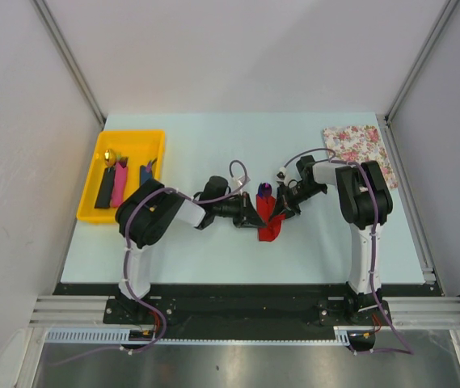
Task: Place the utensils on the paper napkin and roll it up
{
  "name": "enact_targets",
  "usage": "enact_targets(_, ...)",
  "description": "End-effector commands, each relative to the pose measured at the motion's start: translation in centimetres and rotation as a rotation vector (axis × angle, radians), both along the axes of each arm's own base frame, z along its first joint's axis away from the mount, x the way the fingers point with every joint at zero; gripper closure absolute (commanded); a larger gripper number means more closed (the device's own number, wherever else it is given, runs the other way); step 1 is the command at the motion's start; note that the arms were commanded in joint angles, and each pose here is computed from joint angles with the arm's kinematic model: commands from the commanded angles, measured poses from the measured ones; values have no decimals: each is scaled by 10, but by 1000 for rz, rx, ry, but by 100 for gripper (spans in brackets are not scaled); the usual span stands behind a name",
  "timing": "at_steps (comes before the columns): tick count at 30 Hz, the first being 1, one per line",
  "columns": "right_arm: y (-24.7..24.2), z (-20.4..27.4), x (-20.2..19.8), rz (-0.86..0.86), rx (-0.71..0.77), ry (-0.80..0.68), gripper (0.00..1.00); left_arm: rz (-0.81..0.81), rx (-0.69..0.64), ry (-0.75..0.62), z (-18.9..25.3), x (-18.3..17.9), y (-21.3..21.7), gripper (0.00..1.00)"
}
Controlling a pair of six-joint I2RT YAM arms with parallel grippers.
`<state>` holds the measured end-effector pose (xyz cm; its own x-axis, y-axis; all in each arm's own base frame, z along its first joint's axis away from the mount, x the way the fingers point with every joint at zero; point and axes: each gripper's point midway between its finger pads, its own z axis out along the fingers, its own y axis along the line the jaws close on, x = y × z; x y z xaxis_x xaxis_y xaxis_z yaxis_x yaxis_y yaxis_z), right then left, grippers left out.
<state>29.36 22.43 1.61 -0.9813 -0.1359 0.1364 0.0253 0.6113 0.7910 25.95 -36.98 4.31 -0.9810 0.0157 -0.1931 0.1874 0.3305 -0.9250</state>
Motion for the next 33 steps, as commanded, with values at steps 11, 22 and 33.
enact_targets(11, -4, 3, 7, 18, -94, -99, 100, 9, 18, -3, -15, 8, -4, 100)
enact_targets(22, -7, -4, 6, 26, -110, -91, 100, -12, -9, 1, -5, 0, -1, 100)
enact_targets(33, -7, -3, 5, 33, -113, -99, 100, -5, 29, 23, -13, -3, 5, 100)
